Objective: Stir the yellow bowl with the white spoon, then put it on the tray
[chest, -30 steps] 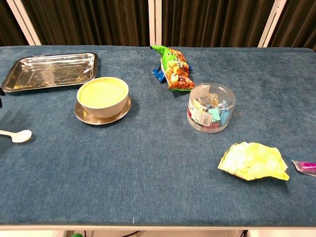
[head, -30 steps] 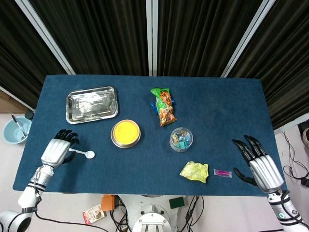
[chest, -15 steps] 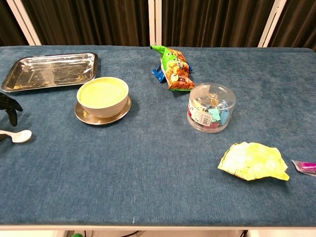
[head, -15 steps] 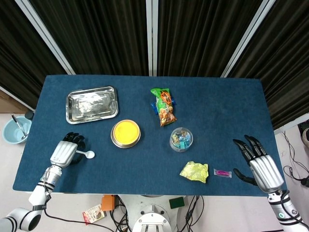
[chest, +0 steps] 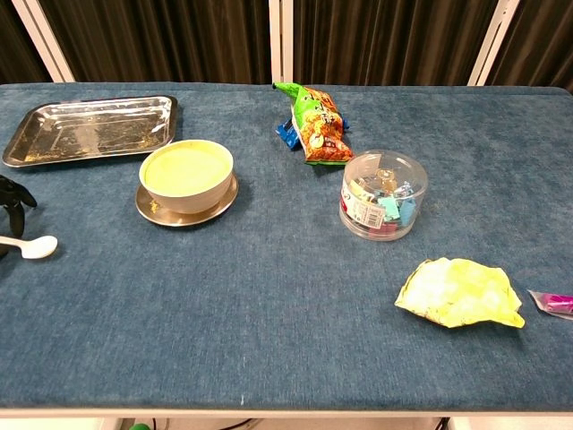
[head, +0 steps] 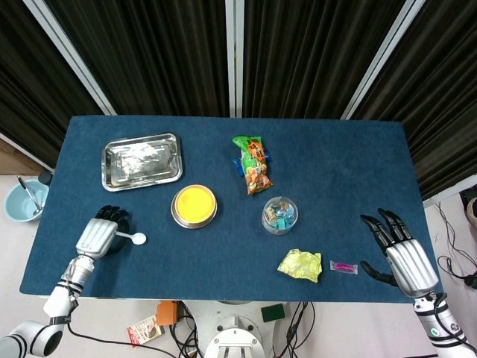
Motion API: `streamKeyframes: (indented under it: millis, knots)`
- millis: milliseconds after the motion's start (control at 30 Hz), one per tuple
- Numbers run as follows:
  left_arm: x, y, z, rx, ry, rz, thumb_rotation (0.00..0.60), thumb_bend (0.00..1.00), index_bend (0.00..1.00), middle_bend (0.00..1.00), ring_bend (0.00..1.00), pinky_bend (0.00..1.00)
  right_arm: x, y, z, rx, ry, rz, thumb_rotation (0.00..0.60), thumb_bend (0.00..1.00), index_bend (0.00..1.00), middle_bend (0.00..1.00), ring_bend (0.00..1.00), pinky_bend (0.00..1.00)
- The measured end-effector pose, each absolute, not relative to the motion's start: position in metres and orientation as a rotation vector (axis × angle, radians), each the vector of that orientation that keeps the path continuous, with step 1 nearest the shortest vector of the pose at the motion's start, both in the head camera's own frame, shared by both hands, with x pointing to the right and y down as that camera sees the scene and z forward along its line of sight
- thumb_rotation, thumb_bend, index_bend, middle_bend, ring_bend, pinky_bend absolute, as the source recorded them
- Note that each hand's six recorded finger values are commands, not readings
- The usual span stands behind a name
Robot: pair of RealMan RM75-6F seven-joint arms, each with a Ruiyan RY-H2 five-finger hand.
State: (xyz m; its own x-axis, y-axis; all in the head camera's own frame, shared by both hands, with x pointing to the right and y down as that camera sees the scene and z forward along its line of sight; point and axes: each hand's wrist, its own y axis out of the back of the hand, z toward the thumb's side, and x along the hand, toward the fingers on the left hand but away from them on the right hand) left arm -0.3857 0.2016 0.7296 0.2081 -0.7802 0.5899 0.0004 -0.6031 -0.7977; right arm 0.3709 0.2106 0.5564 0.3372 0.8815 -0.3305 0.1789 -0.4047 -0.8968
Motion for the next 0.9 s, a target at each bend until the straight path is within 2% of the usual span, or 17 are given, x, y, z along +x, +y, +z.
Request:
streamKeyframes:
  millis: [533, 733, 900]
  knots:
    - [-0.391, 0.2, 0.73, -1.791, 0.744, -1.468, 0.6, 0.4, 0.57, 0.25, 0.12, 0.12, 0.37, 0.211, 0.556, -1.812, -0.942, 1.115, 0.6, 0.19, 0.06, 0.14, 0.0, 0.1]
    - [-0.392, 0.196, 0.718, -1.778, 0.769, -1.448, 0.6, 0.4, 0.58, 0.25, 0.12, 0.12, 0.371, 0.21, 0.554, -1.81, -0.948, 1.107, 0.6, 0.19, 0.06, 0.14, 0.0, 0.1]
    - [-0.383, 0.183, 0.697, -1.781, 0.815, -1.405, 0.6, 0.4, 0.58, 0.26, 0.12, 0.12, 0.371, 0.207, 0.551, -1.806, -0.96, 1.087, 0.6, 0.19, 0.06, 0.14, 0.0, 0.1]
